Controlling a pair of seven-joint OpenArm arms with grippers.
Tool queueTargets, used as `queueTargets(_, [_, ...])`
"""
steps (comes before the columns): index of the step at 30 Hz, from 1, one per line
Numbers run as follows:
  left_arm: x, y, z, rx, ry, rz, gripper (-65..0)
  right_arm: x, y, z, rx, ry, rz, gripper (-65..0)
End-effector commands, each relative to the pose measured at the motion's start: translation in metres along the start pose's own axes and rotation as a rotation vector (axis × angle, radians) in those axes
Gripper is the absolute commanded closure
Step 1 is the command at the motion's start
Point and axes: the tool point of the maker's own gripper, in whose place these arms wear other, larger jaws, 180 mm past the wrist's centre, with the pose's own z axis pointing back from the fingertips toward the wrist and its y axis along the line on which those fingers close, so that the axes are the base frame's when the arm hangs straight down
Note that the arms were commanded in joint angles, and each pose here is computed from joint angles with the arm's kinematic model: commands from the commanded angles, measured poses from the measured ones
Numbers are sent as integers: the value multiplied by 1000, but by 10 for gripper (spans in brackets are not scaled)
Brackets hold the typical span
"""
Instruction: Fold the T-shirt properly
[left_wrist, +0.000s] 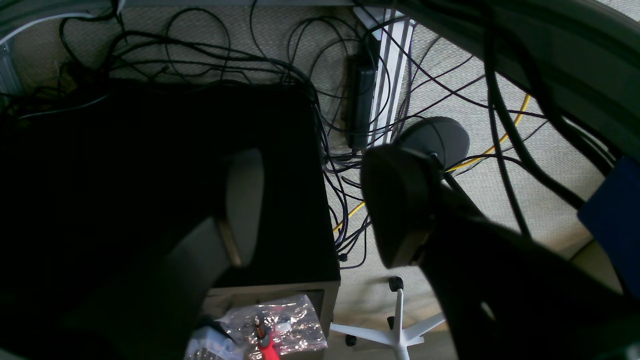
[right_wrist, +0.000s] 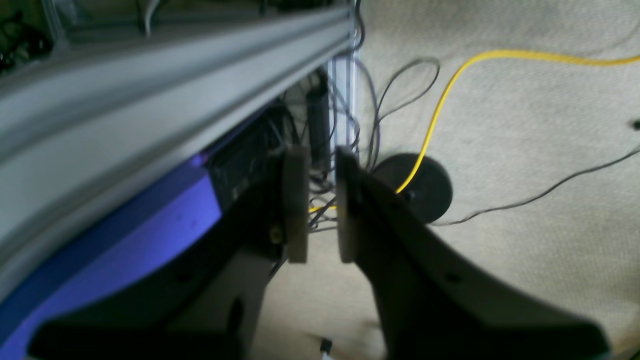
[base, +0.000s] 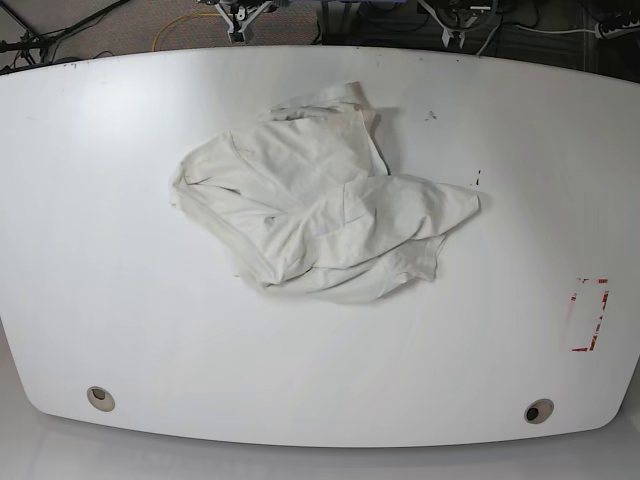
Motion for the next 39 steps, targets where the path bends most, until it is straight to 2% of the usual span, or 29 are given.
queueTargets(1, [3,3,1,7,-15,4,-329,-5,-12,5,-39,-6,-6,-87])
queueTargets(39, [13,4,1,9,-37,-3,-332,3,-16,11,-50,-56,7,-82])
